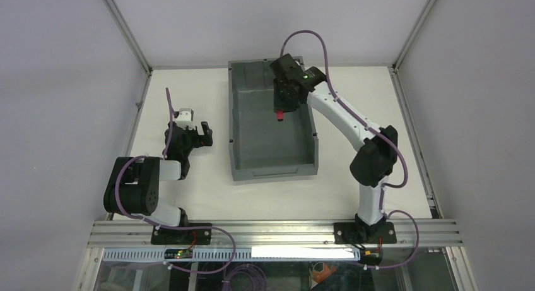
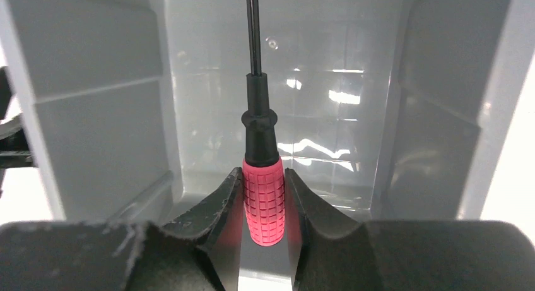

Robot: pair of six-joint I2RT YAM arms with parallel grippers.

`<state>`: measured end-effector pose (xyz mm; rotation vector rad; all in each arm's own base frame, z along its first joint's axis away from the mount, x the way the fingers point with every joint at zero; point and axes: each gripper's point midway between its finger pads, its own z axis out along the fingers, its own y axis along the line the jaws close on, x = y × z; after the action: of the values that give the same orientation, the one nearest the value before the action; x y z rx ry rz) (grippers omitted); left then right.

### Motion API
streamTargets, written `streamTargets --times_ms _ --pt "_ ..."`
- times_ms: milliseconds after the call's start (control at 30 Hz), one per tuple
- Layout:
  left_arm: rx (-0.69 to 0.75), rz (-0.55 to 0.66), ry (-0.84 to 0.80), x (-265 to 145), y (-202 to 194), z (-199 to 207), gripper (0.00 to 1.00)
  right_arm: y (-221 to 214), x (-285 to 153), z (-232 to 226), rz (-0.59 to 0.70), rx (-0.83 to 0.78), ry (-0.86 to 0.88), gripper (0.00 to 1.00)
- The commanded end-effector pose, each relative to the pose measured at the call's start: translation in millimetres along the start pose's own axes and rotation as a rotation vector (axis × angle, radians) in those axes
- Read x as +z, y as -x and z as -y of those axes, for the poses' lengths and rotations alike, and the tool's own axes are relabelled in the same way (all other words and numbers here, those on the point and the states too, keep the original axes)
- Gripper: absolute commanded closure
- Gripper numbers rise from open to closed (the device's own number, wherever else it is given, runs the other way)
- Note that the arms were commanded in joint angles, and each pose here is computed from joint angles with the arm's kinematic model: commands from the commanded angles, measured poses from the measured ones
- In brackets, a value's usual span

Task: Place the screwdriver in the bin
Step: Place the screwdriver in the bin.

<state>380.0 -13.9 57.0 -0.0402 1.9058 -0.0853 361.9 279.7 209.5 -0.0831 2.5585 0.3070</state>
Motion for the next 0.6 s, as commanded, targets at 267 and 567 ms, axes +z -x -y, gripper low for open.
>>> streamTargets --times_ms 267,567 --pt "0.012 0.089 -0.024 4.6 25.6 2.9 0.01 -21.8 66.3 -1.4 -0.066 0.001 -0.132 1.0" --pt "0.012 0.089 -0.023 4.6 25.6 2.8 0.01 -36.1 112.1 2.7 -0.112 -0.007 -0.188 1.0"
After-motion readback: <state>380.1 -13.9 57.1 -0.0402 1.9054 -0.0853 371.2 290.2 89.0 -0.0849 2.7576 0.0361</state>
